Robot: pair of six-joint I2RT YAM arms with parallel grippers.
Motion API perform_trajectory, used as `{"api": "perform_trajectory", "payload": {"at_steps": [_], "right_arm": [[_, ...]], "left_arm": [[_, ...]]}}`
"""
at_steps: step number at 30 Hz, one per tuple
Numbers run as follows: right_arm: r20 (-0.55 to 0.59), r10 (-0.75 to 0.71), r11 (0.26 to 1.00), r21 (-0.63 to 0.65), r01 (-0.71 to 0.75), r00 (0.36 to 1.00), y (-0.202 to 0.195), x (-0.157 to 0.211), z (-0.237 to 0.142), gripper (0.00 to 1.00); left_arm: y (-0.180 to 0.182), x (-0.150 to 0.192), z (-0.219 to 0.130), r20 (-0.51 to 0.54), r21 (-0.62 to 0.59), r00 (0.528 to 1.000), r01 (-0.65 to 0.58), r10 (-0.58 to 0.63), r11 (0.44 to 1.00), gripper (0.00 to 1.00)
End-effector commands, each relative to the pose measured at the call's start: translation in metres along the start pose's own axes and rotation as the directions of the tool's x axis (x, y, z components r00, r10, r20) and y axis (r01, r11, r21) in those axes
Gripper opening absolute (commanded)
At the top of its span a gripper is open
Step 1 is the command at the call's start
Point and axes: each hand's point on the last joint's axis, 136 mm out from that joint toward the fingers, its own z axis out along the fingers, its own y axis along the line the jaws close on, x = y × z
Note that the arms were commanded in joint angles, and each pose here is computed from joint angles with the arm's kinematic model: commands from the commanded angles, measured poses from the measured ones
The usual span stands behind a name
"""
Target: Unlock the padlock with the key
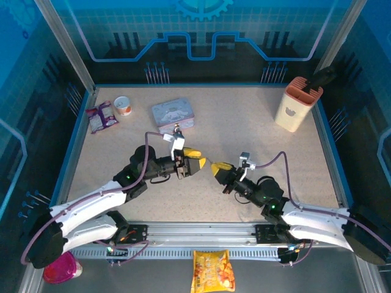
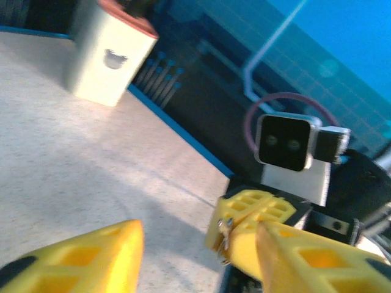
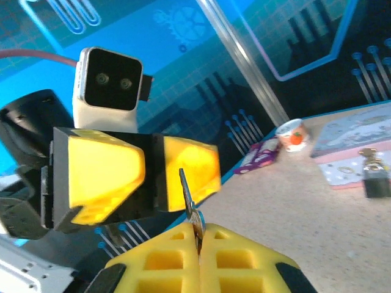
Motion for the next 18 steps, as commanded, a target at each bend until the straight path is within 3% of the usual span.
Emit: {"api": "perform_trajectory", "payload": {"at_steps": [1, 4, 7, 12, 18], "right_arm": [[-0.044, -0.055, 0.986, 0.153, 0.061, 0.998, -0.022, -0.002, -0.005, 0.0], [-0.066, -0.085, 0.972, 0.215, 0.098, 0.994, -0.031, -0.004, -0.017, 0.0], [-0.074, -0.102, 0.963, 0.242, 0.117, 0.992, -0.035, -0.006, -0.028, 0.0], [-0.064, -0.089, 0.965, 0.242, 0.102, 0.994, -0.038, -0.004, -0.042, 0.0], [-0.062, -0.072, 0.97, 0.228, 0.085, 0.995, -0.038, -0.001, -0.052, 0.0]], "left_arm": [[0.044, -0.016, -0.015, 0.03, -0.277, 0.999, -0.014, 0.023, 0.961, 0.57], [0.095, -0.018, -0.035, 0.023, -0.517, 0.999, 0.038, -0.031, 0.855, 0.59], [0.138, -0.019, -0.053, 0.033, -0.654, 0.996, 0.085, -0.084, 0.752, 0.61], [0.2, -0.016, -0.059, 0.058, -0.751, 0.977, 0.179, -0.207, 0.635, 0.61], [0.249, -0.014, -0.029, 0.02, -0.805, 0.964, 0.173, -0.265, 0.568, 0.61]]}}
